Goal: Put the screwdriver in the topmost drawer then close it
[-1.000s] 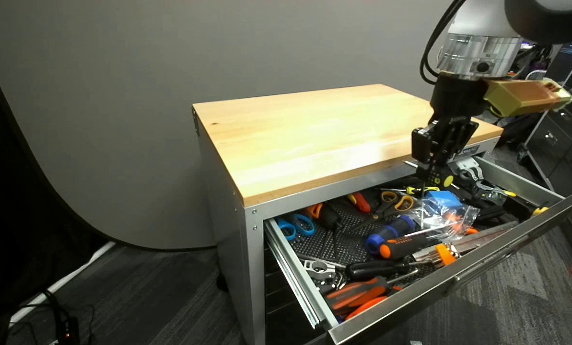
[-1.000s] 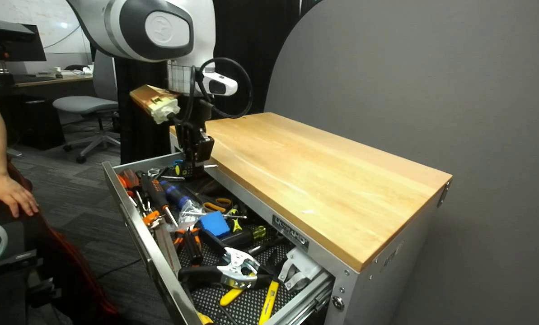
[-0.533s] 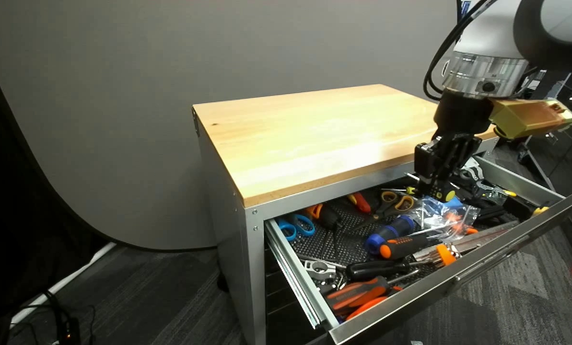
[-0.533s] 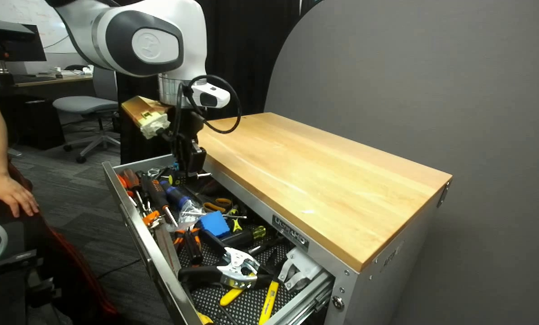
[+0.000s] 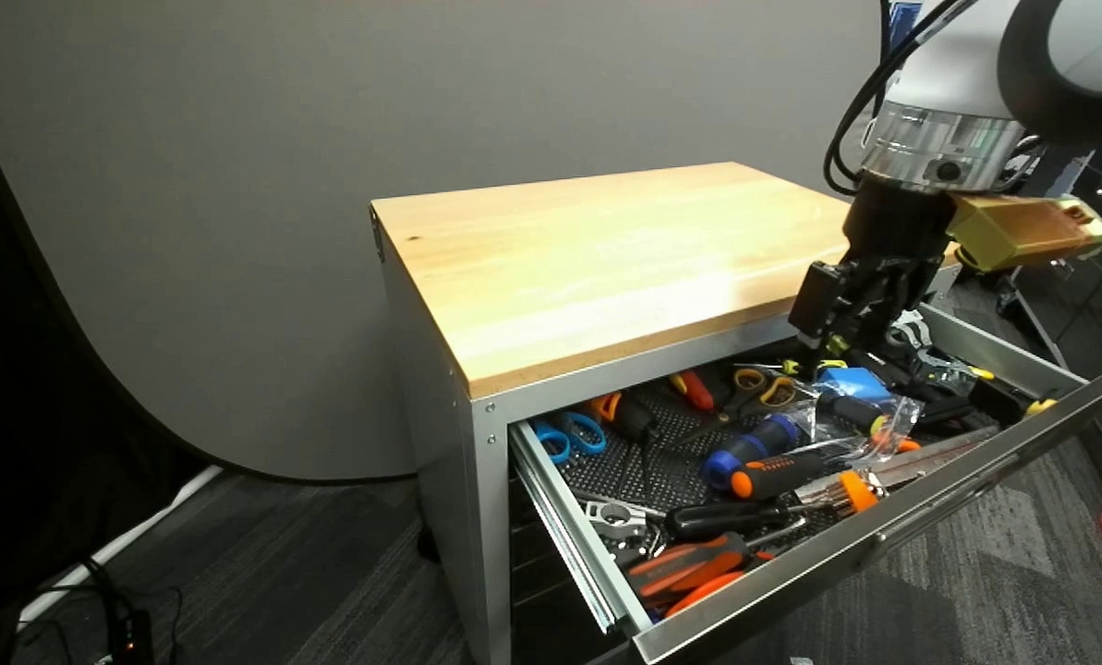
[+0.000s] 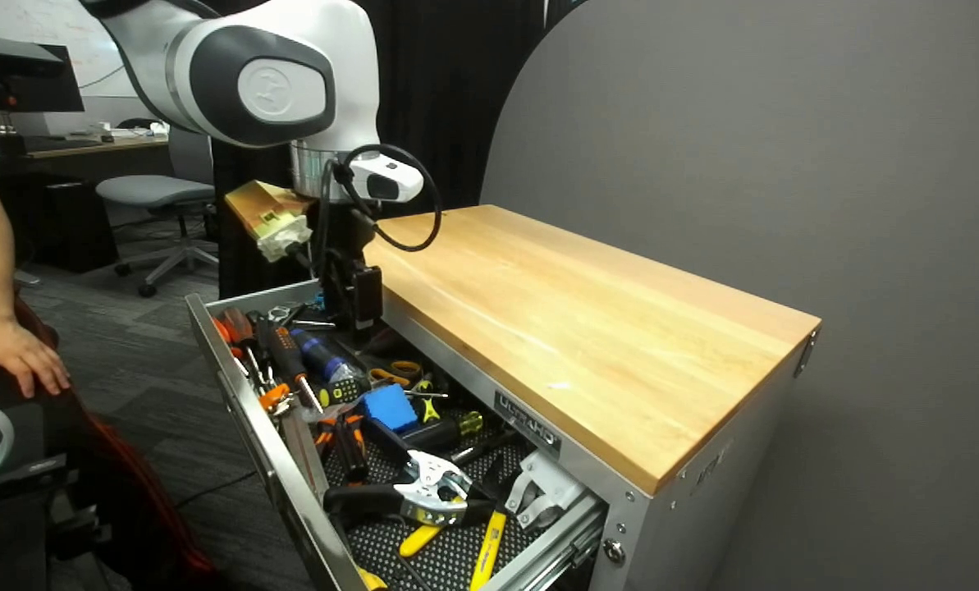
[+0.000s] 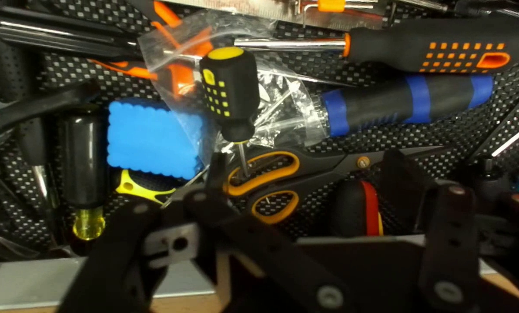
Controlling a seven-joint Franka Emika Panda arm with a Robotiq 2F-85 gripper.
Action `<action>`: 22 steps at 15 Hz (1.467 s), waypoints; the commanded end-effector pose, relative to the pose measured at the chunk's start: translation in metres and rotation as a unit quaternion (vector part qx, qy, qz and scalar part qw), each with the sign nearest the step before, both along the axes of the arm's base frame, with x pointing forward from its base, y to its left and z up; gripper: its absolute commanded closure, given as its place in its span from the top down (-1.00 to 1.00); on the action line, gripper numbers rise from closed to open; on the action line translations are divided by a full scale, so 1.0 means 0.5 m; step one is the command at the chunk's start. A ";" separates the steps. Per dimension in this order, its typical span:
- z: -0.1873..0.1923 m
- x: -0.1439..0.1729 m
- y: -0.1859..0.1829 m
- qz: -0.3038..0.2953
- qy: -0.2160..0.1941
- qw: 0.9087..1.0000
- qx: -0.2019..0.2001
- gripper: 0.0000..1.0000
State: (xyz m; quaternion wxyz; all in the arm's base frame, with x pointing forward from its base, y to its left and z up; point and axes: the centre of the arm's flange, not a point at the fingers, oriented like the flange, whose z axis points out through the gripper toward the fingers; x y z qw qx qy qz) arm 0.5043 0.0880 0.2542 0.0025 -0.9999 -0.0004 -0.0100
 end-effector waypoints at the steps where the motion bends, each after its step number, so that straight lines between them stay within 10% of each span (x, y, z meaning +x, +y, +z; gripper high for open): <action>1: 0.014 -0.011 -0.049 -0.025 0.004 1.000 -0.004 1.00; 22: -0.080 -0.090 -0.316 -0.207 0.128 0.969 0.032 1.00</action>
